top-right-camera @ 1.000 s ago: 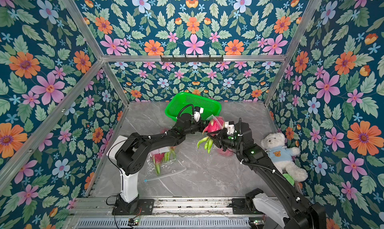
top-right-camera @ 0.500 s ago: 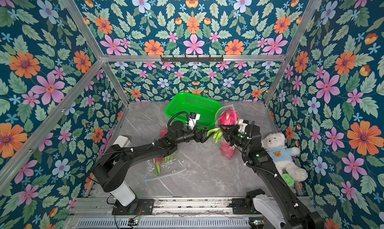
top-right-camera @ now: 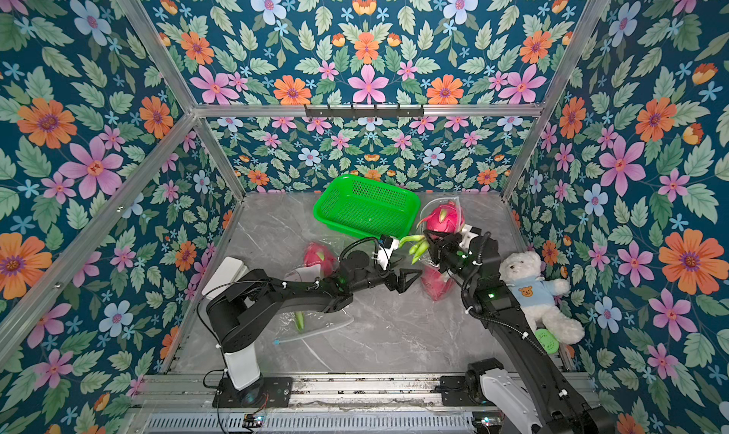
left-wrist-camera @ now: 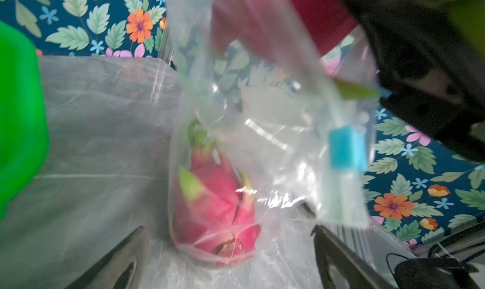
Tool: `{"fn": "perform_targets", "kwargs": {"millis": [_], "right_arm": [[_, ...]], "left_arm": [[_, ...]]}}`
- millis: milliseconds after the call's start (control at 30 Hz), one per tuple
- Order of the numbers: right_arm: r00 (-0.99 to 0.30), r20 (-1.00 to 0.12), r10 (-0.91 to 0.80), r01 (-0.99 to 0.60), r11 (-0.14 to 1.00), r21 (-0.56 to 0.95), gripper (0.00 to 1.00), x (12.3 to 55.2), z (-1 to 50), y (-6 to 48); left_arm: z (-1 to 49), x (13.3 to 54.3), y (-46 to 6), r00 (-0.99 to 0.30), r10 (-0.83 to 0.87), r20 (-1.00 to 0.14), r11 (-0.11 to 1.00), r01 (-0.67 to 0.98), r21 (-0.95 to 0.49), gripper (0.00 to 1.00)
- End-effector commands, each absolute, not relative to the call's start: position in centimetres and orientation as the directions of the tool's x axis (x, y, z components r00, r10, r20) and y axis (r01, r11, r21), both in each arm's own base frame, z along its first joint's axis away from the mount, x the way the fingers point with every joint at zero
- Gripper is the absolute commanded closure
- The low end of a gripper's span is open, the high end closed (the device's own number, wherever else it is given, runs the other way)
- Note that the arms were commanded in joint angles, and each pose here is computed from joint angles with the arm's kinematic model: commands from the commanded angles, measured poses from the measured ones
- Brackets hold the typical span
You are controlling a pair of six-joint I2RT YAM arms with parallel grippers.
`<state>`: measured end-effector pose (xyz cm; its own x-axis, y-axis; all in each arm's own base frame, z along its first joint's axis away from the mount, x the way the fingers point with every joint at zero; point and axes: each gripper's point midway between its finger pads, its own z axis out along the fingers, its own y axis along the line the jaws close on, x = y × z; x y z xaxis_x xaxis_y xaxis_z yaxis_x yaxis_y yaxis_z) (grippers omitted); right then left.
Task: Open the zip-top bag and take out the dragon fruit
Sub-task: Pick up the dragon fruit from the zipper food storage bag.
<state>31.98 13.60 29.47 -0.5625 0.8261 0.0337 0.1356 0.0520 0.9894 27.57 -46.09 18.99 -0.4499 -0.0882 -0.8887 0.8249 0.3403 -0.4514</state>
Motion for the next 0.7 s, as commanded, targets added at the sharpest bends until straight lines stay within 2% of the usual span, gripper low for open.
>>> {"fn": "perform_targets", "kwargs": {"millis": [0,133,233,400,567,667], "right_arm": [[-0.551,0.019,0.834,0.081,0.031,0.996,0.98,32.2,31.1,13.4],[-0.553,0.025,0.833,0.084,0.026,0.996,0.98,32.5,31.0,13.4],[-0.572,0.042,0.819,0.069,-0.003,0.998,0.98,32.6,31.6,13.8],[-0.593,0.061,0.803,0.056,-0.034,0.998,0.99,32.6,32.9,14.3],[-0.604,0.074,0.794,0.051,-0.054,0.997,1.0,32.2,34.0,14.8],[-0.642,0.074,0.763,0.054,-0.051,0.997,1.0,31.3,34.4,17.1]], "left_arm": [[23.2,28.0,-46.9,-0.391,-0.209,-0.896,0.277,0.855,-0.438,0.01],[24.5,27.9,-48.0,-0.396,-0.228,-0.889,0.226,0.867,-0.445,0.03],[23.8,28.3,-49.3,-0.416,-0.202,-0.887,0.21,0.866,-0.454,0.13],[22.5,28.7,-51.2,-0.449,-0.188,-0.873,0.168,0.861,-0.479,0.51],[22.5,29.4,-53.1,-0.454,-0.183,-0.872,0.16,0.862,-0.482,1.0],[22.0,30.6,-53.6,-0.442,-0.182,-0.878,0.204,0.857,-0.474,1.0]]}}
